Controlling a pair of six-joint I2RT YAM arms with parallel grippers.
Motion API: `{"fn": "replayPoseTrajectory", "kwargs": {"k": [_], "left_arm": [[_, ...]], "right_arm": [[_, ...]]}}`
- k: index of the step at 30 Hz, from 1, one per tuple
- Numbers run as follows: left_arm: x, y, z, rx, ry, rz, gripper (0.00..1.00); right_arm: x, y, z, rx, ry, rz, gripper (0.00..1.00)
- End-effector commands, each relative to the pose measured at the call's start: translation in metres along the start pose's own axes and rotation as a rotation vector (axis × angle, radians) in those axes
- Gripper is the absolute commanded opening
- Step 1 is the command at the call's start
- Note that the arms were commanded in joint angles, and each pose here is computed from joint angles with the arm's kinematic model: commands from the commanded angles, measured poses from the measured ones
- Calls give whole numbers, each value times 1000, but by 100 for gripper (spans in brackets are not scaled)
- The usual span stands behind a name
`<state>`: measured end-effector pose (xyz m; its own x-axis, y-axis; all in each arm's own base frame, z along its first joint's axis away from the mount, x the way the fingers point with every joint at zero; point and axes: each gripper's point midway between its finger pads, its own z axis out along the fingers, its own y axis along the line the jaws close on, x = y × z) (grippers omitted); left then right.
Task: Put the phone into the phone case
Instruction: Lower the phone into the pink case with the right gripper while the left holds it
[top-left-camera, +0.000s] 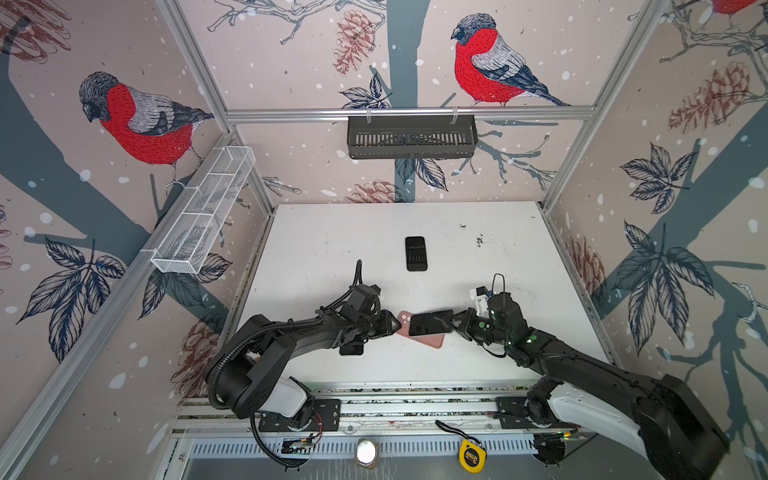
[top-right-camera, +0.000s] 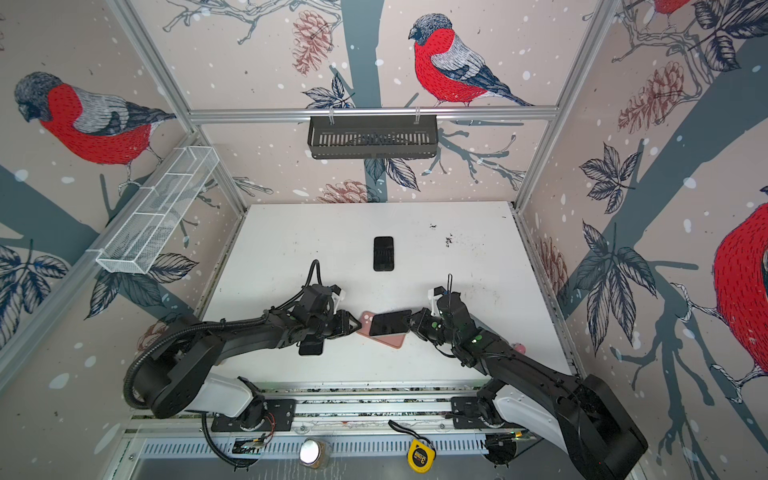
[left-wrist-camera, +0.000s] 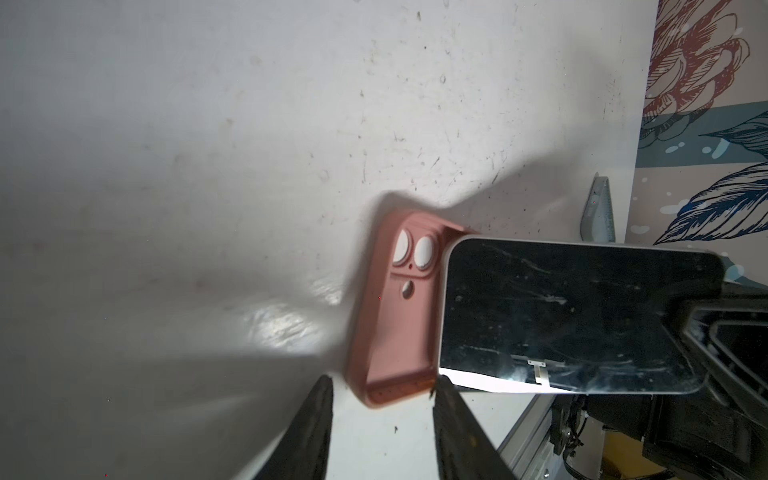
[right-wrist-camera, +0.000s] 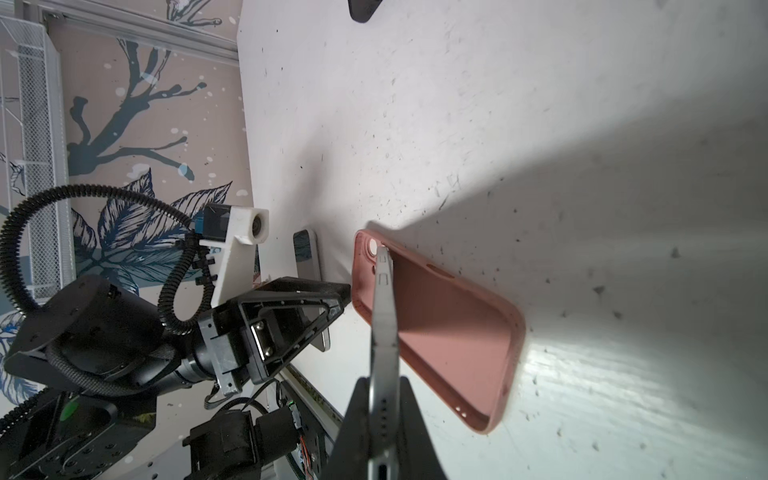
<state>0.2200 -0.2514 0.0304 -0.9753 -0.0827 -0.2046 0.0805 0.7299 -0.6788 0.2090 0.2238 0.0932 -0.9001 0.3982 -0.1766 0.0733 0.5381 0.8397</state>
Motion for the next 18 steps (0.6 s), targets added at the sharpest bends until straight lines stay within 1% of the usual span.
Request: {"fn": "replayPoseTrajectory", "kwargs": {"k": [1, 5, 10, 18], "left_arm": [[-4, -6, 2, 39, -12, -2, 41], [-2, -6, 5, 52, -2, -9, 41], [-10, -10, 5, 42, -8, 20, 41], [-40, -7, 7, -75, -6, 93, 40]], "right_arm": [[-11, 7, 0, -27, -57, 44, 1], [-8, 2, 2, -10, -41, 57, 1], [-4, -1, 5, 7, -10, 30, 2], [-2, -3, 6, 12, 4, 20, 1]]}}
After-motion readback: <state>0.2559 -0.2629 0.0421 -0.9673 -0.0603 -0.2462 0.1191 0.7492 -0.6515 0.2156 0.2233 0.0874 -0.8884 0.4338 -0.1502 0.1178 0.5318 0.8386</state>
